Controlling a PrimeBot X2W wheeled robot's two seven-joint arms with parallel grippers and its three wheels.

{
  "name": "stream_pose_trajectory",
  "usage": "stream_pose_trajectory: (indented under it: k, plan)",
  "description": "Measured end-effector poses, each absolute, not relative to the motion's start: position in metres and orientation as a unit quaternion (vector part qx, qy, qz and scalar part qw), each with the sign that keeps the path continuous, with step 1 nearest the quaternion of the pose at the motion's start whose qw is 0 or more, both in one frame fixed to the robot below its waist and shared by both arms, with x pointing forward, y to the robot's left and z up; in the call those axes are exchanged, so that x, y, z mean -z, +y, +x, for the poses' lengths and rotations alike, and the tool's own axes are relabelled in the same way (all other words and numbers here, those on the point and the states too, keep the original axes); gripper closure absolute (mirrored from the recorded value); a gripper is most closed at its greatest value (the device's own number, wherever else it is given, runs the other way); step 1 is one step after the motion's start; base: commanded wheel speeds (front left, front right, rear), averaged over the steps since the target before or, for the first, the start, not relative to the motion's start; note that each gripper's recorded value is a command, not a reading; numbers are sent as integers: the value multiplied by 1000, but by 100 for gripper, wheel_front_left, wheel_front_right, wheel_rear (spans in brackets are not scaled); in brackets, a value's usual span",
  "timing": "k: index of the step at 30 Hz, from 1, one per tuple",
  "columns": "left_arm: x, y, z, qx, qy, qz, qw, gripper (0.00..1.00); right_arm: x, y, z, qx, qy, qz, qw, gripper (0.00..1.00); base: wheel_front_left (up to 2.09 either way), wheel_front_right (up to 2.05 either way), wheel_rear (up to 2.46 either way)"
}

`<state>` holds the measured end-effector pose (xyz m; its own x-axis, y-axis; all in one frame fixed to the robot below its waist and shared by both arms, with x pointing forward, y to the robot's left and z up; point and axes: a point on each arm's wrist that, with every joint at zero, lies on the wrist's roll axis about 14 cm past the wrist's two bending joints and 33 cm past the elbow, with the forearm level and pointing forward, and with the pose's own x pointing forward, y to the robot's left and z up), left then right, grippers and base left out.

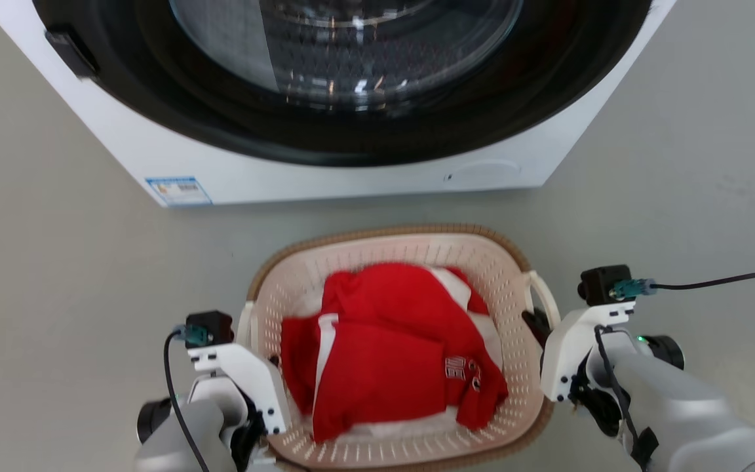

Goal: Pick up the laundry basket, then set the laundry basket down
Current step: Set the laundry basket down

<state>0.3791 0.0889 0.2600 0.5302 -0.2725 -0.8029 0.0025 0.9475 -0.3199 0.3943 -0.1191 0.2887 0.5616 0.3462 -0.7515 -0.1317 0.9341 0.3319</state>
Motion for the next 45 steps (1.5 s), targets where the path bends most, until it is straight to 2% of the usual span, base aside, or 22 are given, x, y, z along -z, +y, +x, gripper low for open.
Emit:
stream_pose_trajectory:
  k: [5,25,45]
  plan:
    - [-247,92,394,71,463,-140,872,100,-272,-118,406,-135,437,127,880,100,0,0,0]
    - [-183,86,422,65,474,-136,868,100,-200,-125,433,-124,458,137,869,100,0,0,0]
    - [-143,86,423,66,494,-122,858,100,-155,-125,434,-120,476,139,860,100,0,0,0]
